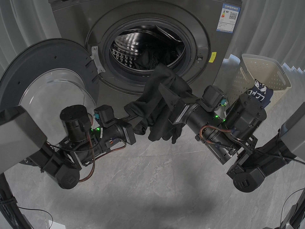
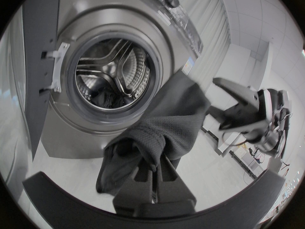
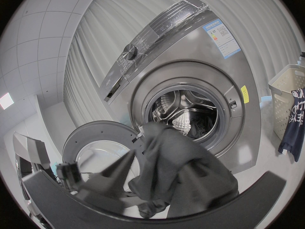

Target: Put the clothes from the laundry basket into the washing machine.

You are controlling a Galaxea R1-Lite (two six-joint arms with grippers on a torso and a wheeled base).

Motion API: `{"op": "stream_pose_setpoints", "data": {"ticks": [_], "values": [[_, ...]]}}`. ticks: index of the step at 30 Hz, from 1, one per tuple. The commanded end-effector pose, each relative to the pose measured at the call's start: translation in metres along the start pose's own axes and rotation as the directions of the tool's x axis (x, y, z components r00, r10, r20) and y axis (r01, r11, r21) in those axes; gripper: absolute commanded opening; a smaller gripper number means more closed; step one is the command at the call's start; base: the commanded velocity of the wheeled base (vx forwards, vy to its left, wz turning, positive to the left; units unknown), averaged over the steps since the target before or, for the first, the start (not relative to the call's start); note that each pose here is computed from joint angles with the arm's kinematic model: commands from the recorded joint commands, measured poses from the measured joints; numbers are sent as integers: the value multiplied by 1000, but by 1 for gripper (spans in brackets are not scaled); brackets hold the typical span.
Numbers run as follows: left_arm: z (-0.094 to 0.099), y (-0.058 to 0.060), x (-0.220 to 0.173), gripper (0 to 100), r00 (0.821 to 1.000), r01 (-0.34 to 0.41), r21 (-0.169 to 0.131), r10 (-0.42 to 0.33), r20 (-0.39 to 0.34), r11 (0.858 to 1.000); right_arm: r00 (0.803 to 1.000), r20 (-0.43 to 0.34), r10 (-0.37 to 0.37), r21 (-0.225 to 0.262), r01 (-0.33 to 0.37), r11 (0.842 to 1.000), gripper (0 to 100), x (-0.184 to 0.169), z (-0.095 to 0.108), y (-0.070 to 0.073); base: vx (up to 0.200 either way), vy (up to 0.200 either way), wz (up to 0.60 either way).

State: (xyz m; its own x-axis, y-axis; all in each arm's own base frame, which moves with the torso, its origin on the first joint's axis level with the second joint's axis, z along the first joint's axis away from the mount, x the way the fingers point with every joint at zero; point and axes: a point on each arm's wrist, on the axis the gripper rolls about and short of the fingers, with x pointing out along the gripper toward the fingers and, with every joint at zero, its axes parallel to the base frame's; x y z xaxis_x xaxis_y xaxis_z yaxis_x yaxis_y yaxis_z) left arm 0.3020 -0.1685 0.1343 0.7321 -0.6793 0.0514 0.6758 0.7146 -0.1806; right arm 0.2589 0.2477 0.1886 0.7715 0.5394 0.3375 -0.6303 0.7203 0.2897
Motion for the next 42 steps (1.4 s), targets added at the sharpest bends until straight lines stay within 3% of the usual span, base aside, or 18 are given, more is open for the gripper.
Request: {"op": "stream_pose_setpoints", "data": {"ticks": [1, 6, 12, 15, 19, 42], "values": [[33, -27, -29, 0, 994, 58, 21, -60, 96, 998, 999, -49, -10, -10, 9, 1000, 100, -8, -10, -5, 0, 0, 0], [55, -41, -41, 0, 982, 89, 26, -93, 165, 996, 990, -135, -35, -28, 32, 999, 100, -23, -26, -13, 0, 0, 0], [61, -49, -38, 0, 975, 110, 27, -113, 189, 994, 979, -198, -41, -42, 34, 999, 100, -40, -40, -19, 0, 0, 0], [64, -53, -36, 0, 971, 125, 31, -128, 204, 992, 959, -276, -60, -62, 44, 997, 100, -57, -56, -29, 0, 0, 0], [67, -56, -36, 0, 967, 133, 32, -137, 214, 991, 944, -321, -71, -73, 50, 996, 100, -65, -67, -33, 0, 0, 0], [69, -56, -35, 0, 968, 98, 26, -101, 231, 995, 970, -243, -5, -81, -15, 997, 100, -42, -63, -16, 0, 0, 0]]}}
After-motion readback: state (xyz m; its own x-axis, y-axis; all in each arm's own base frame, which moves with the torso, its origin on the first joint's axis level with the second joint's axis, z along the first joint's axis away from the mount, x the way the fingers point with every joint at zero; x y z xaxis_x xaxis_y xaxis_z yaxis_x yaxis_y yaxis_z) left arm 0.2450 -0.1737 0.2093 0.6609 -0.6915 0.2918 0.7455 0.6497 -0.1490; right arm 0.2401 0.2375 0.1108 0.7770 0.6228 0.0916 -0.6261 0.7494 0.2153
